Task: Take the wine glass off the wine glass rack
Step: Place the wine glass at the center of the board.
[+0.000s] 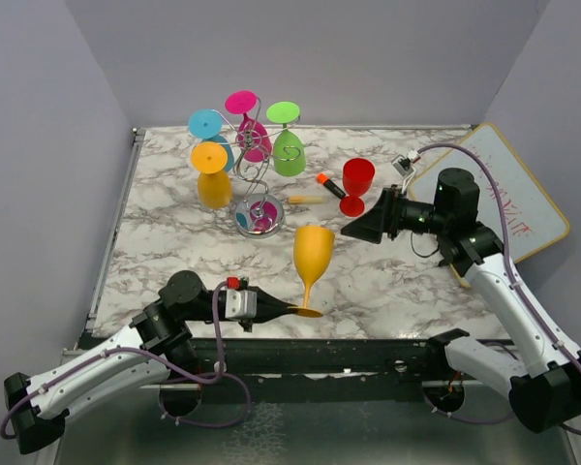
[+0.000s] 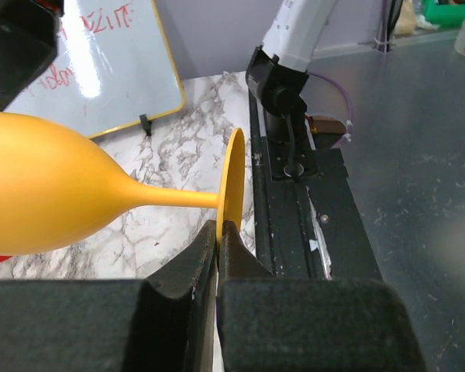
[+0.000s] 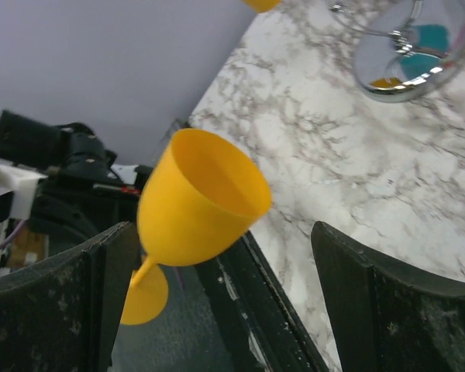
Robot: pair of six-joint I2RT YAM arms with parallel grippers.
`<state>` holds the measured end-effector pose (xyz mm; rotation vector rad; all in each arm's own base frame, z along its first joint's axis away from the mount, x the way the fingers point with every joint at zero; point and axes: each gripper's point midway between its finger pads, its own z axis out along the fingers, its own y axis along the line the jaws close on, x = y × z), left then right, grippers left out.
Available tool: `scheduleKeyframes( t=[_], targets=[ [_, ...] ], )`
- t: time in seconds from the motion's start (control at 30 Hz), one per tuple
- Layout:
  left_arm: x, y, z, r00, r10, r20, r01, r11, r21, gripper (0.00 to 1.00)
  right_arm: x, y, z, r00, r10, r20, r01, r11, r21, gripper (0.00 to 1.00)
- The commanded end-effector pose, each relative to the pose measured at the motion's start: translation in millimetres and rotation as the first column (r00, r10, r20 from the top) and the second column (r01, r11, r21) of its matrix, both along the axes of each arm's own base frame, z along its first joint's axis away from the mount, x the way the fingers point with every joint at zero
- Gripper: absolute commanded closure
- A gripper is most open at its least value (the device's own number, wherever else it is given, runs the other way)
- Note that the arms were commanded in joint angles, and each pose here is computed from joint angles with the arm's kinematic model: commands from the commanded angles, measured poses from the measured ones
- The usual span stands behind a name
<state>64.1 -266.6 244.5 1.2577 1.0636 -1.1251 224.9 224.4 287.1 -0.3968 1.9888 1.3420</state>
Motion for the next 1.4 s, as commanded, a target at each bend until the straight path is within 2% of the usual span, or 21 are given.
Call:
scheduleKeyframes(
  t=[0.0,0.13,0.37,0.57,0.73,0.83,1.07,1.27,1.33,1.37],
  targets=[
    [-15.4,-0.2,7.1,0.988,-0.108,0.111,0.108,0.994,0.004,1.0,-28.5,14.0,33.2,0.967,0.238,0.094,-0.249,0.961,0.118,0.02],
    [-22.6,0.2,11.0,0.974,-0.158,0.163,0.16,0.987,0.005,1.0,-23.9,15.7,33.0,0.958,0.266,0.112,-0.276,0.957,0.093,0.06],
    [-35.5,-3.5,13.2,0.949,-0.266,0.167,0.263,0.964,0.037,1.0,-28.2,19.2,35.7,0.919,0.368,0.137,-0.383,0.919,0.098,0.13],
    [-26.5,-1.9,13.5,0.945,-0.225,0.238,0.217,0.974,0.061,1.0,-47.4,18.6,29.4,0.874,0.483,0.057,-0.485,0.858,0.172,0.31],
    [-19.0,-3.3,1.5,0.935,-0.239,0.261,0.204,0.967,0.154,1.0,-72.6,20.9,36.8,0.831,0.552,0.063,-0.554,0.812,0.185,0.33],
    [-16.9,-5.0,2.7,0.925,-0.248,0.289,0.206,0.964,0.166,1.0,-81.9,21.7,37.5,0.811,0.582,0.056,-0.581,0.792,0.19,0.36],
    [-16.0,-8.6,6.8,0.905,-0.279,0.32,0.228,0.955,0.188,1.0,-87.2,21.8,43.4,0.796,0.602,0.053,-0.6,0.776,0.195,0.52],
    [-12.9,-7.4,5.9,0.904,-0.267,0.333,0.209,0.957,0.199,1.0,-91.8,22.6,43.7,0.79,0.611,0.048,-0.607,0.77,0.198,0.73],
    [-11.1,-7.1,3.6,0.906,-0.259,0.334,0.199,0.958,0.205,1.0,-92.8,22.5,44.4,0.791,0.61,0.051,-0.607,0.77,0.196,0.76],
    [-10.3,-7.1,2.7,0.907,-0.257,0.334,0.195,0.959,0.208,1.0,-93.8,22.4,45.3,0.791,0.609,0.056,-0.607,0.771,0.195,0.82]
  ],
)
